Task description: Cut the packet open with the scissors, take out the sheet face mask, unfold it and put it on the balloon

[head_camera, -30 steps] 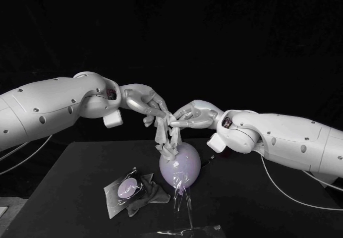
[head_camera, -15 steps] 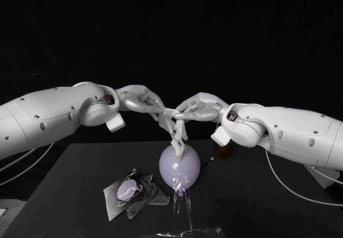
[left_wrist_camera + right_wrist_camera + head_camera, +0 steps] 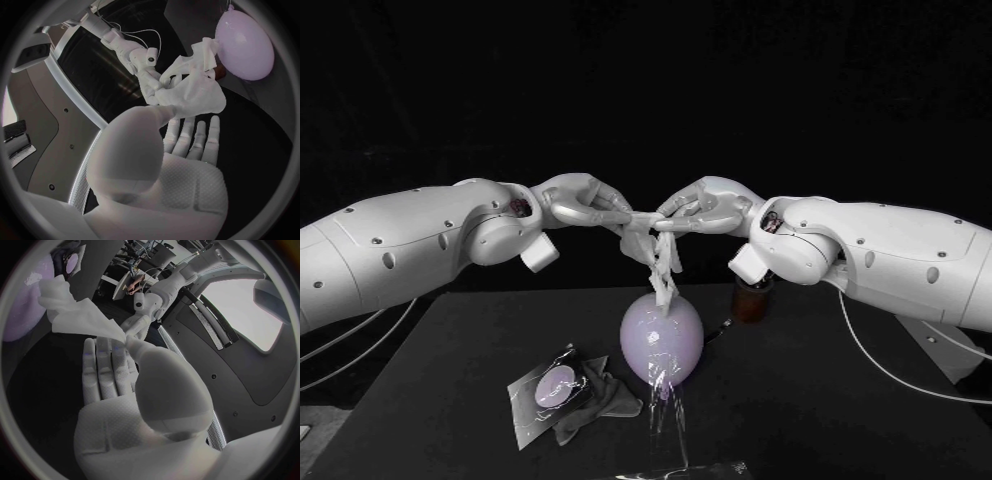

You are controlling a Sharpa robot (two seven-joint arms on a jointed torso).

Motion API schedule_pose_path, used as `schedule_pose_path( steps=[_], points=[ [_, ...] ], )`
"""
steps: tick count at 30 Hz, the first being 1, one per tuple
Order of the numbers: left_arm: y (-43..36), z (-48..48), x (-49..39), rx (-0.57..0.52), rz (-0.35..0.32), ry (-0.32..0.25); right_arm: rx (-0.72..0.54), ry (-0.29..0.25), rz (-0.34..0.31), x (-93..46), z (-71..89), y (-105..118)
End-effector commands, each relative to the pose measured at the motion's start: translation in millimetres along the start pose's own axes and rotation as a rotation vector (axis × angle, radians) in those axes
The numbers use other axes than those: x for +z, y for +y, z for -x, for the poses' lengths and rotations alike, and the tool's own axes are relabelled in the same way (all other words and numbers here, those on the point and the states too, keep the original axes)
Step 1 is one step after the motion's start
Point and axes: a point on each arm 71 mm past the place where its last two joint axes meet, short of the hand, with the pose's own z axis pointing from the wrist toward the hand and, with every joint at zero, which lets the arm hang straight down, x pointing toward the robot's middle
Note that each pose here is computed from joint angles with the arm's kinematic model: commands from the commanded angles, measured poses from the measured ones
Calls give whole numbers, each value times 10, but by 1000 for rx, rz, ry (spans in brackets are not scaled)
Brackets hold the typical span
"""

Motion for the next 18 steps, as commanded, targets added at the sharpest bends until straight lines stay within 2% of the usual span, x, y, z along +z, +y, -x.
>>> schedule_pose_path(
  steps=[1, 10, 18],
  points=[
    [-53, 9, 19, -50, -74, -58, -8, 47, -14, 22, -10, 37],
    [-46, -116, 77, -98, -91, -26, -31, 44, -14, 63, 18, 111],
    [66, -156, 98, -121, -72, -16, -39, 33, -3, 71, 37, 160]
  ],
)
